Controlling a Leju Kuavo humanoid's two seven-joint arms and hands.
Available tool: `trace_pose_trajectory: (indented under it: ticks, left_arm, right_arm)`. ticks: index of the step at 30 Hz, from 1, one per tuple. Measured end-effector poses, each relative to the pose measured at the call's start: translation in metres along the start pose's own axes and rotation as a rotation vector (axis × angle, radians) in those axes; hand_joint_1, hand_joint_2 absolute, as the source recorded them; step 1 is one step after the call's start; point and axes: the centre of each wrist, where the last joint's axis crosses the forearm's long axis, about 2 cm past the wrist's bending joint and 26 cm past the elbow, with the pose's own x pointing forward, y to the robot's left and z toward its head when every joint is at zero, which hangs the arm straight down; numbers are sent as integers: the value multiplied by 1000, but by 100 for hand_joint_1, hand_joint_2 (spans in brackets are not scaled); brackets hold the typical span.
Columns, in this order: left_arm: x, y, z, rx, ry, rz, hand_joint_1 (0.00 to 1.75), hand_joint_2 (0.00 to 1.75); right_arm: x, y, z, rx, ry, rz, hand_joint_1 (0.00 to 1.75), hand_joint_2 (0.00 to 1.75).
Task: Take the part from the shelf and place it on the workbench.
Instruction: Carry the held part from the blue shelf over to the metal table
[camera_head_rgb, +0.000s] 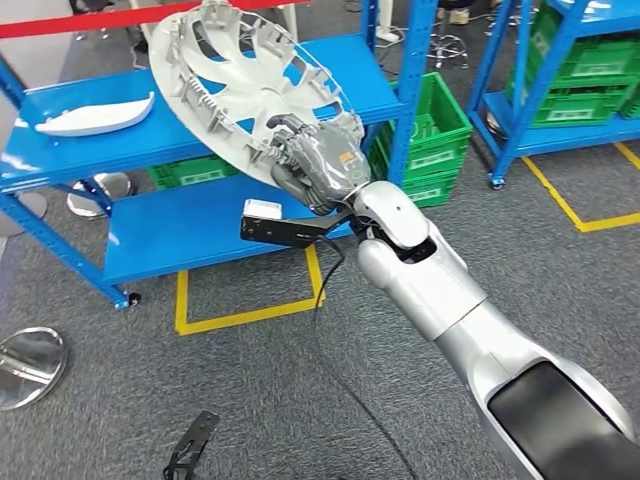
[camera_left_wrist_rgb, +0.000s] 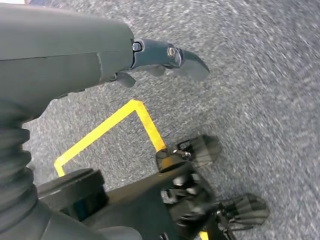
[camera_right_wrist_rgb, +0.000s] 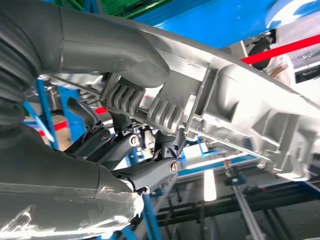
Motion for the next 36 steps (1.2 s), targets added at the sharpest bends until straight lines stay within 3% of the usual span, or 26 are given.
trace_pose_trajectory:
  ticks: [36]
  left_arm:
    - [-2, -8, 2, -15, 3, -5, 0, 175]
  right_arm:
    - [-2, 2, 2, 7, 12, 5, 175, 175]
